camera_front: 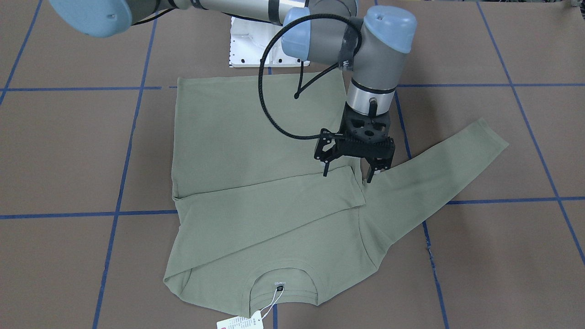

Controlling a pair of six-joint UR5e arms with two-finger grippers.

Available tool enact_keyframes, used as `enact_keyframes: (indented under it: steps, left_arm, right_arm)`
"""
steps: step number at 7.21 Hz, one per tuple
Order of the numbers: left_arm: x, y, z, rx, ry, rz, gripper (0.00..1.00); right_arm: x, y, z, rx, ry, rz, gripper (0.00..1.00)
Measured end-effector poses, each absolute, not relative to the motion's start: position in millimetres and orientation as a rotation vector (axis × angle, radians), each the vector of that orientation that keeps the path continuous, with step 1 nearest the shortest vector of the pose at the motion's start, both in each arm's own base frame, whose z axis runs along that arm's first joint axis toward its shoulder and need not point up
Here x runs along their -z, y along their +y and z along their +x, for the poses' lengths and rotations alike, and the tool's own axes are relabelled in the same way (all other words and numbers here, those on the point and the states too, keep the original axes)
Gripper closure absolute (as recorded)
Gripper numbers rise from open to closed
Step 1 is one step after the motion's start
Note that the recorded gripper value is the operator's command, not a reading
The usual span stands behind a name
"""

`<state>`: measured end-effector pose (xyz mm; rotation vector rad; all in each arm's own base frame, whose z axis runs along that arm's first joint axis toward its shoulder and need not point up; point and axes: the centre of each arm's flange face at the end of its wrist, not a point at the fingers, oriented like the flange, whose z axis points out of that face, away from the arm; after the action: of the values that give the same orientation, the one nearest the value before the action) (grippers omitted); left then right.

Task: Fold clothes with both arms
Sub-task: 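Carry the grasped cuff across the shirt toward the collar and release, then raise the right gripper away while the left gripper moves to the other cuff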

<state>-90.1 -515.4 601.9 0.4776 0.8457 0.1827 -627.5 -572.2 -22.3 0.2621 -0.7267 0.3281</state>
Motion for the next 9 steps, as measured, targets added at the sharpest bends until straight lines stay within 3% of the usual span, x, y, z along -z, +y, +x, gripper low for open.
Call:
enact_keyframes:
  steps: [4,6,9]
  left_arm:
    - [-604.4,-495.8,-75.2,-0.215,0.866,0.58,0.0]
    - [-610.5,-476.3,-53.2,-0.221,0.934,0.571,0.0]
    - [-642.4,-423.7,6.6,-0.305,0.878,0.578,0.0]
  right_arm:
    - [-120.6,-698.6,-427.0,-0.103,-0.688,0.117,0.0]
    - [-225.7,-697.5,-316.3,0.028,-0.687,0.144,0.0]
    - [-349.3,-640.0,-216.3,0.144,-0.723,0.167,0.0]
